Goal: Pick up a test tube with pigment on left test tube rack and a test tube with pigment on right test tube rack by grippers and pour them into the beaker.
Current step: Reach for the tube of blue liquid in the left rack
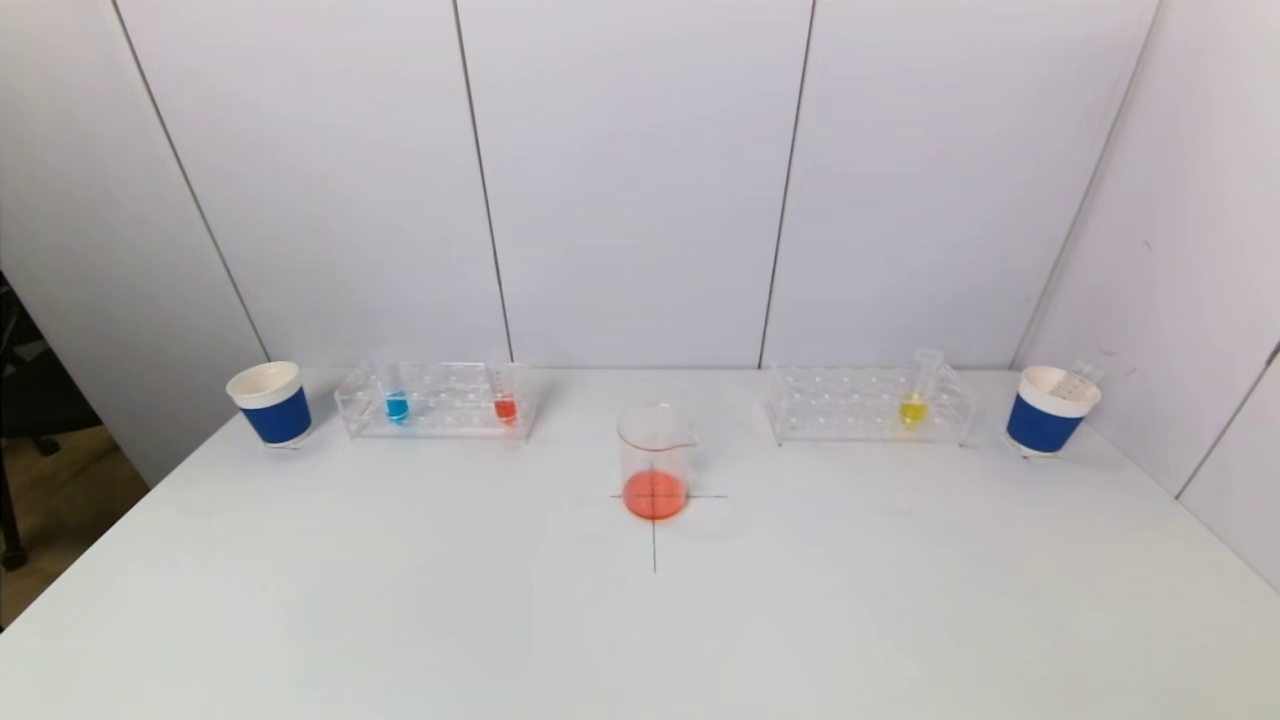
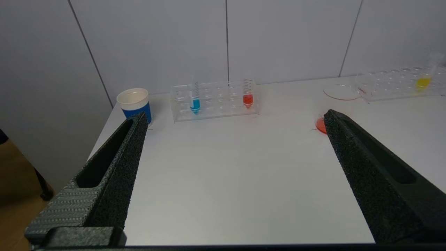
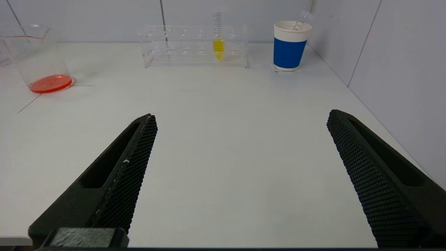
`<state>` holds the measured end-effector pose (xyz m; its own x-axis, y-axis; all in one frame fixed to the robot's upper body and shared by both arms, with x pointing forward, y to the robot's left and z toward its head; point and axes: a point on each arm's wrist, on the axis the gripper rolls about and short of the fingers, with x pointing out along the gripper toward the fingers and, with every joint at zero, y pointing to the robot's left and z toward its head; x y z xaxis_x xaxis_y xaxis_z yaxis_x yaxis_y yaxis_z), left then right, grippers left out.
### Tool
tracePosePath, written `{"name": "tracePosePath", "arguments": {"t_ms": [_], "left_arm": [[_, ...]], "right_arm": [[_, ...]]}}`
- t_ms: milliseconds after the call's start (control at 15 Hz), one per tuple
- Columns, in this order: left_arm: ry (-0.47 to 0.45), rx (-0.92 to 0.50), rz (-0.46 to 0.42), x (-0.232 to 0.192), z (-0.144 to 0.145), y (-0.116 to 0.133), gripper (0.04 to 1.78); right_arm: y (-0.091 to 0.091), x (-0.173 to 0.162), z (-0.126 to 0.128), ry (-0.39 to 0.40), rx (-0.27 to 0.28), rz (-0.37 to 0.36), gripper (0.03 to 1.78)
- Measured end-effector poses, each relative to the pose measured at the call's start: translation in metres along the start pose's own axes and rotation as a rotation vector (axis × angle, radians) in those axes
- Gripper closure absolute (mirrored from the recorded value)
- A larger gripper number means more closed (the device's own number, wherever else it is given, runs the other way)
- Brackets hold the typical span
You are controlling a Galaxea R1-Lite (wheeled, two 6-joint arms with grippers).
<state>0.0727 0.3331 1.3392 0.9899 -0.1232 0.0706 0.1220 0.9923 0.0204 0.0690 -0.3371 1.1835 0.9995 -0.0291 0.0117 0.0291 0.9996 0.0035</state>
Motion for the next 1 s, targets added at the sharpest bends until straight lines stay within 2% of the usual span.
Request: {"name": "tracePosePath", "arguments": {"t_ms": [267, 467, 733, 1000], "left_arm": [[0.007, -0.001, -0.008, 0.052, 0.022, 0.004, 0.06], [0.019, -0.003, -0.01, 0.097, 0.027, 0.006, 0.06], [0.054, -0.01, -0.006, 0.152, 0.022, 0.01, 0.06], [0.085, -0.014, 0.006, 0.206, 0.005, 0.017, 0.06]], "right_arm": [[0.0, 0.0, 0.0, 0.0, 0.0, 0.0, 0.04], [0.0, 0.0, 0.0, 0.0, 0.0, 0.0, 0.04], [0.0, 0.0, 0.0, 0.0, 0.0, 0.0, 0.04], [0.0, 0.0, 0.0, 0.0, 0.0, 0.0, 0.04]]}}
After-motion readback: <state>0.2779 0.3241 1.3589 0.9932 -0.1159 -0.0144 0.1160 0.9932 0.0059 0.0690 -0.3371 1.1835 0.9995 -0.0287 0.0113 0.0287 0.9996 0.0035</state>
